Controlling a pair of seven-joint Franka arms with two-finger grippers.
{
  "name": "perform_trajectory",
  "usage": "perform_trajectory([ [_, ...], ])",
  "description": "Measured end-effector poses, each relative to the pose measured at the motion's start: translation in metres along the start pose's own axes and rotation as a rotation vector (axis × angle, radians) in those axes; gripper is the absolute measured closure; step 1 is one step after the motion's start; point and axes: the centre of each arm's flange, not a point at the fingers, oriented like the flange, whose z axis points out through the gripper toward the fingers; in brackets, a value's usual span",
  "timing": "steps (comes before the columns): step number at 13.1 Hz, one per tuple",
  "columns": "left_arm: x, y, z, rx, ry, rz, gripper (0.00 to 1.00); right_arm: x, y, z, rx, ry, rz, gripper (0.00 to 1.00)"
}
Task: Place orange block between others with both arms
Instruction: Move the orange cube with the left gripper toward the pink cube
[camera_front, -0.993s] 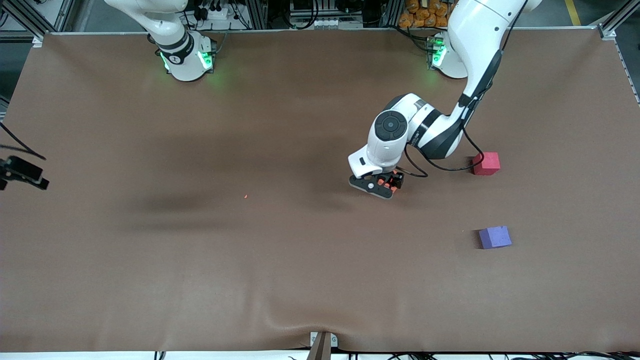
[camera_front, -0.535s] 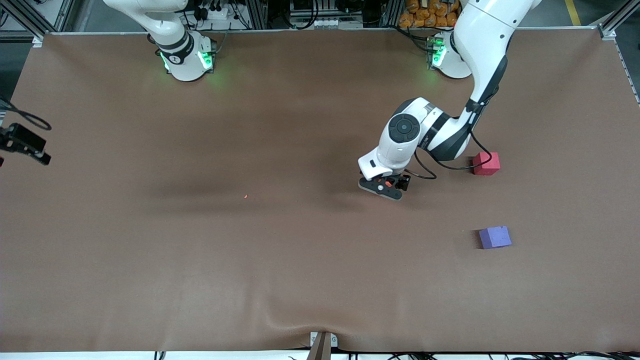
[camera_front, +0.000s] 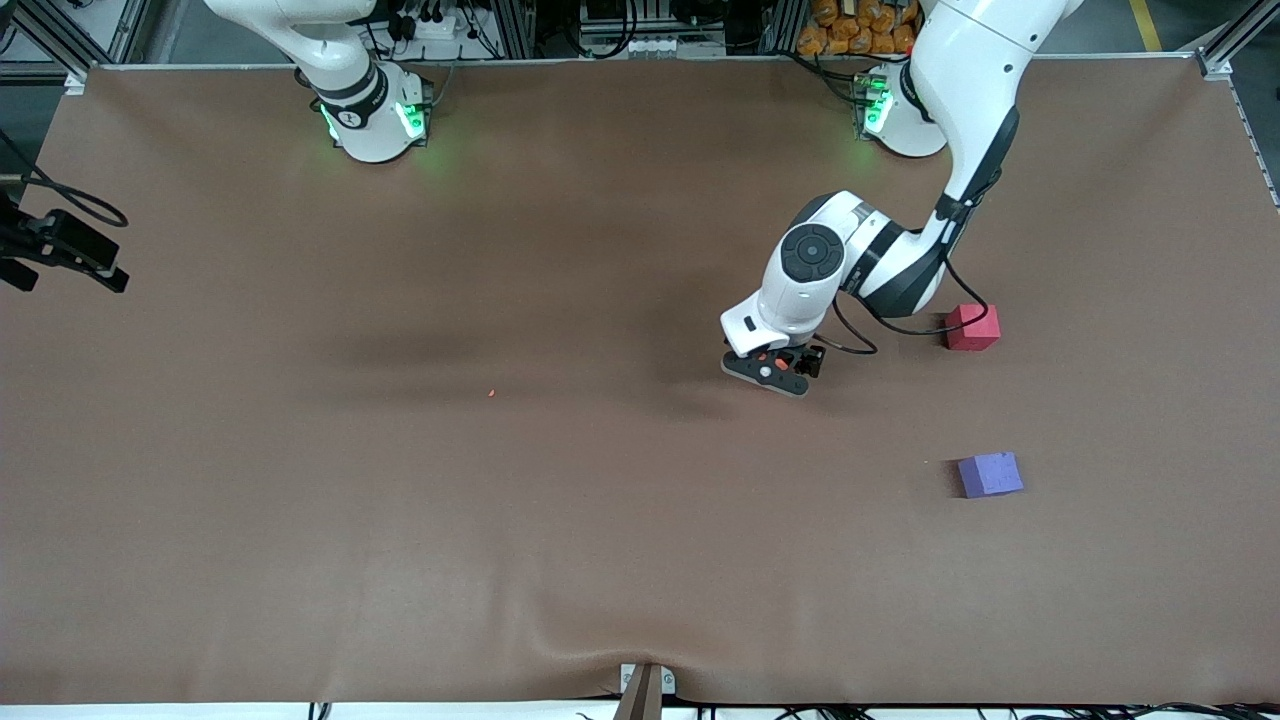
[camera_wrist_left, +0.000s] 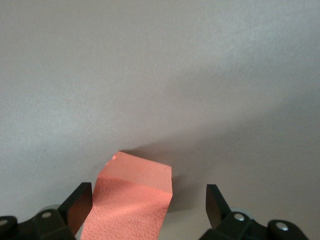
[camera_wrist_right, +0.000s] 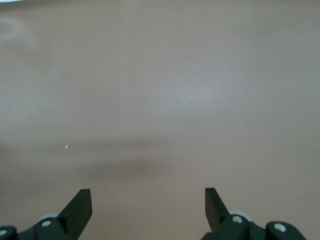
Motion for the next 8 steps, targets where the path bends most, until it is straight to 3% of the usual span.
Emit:
perform_trajectory([
  [5, -0.009, -0.002, 0.006, -0.014, 0.037, 0.007, 0.0, -0.003, 0.001, -0.007, -0.002, 0.012, 0.013, 0.0],
  [8, -0.011, -0.004, 0.008, -0.016, 0.042, 0.037, 0.0, 0.0, 0.0, -0.023, -0.003, 0.052, 0.012, 0.0],
])
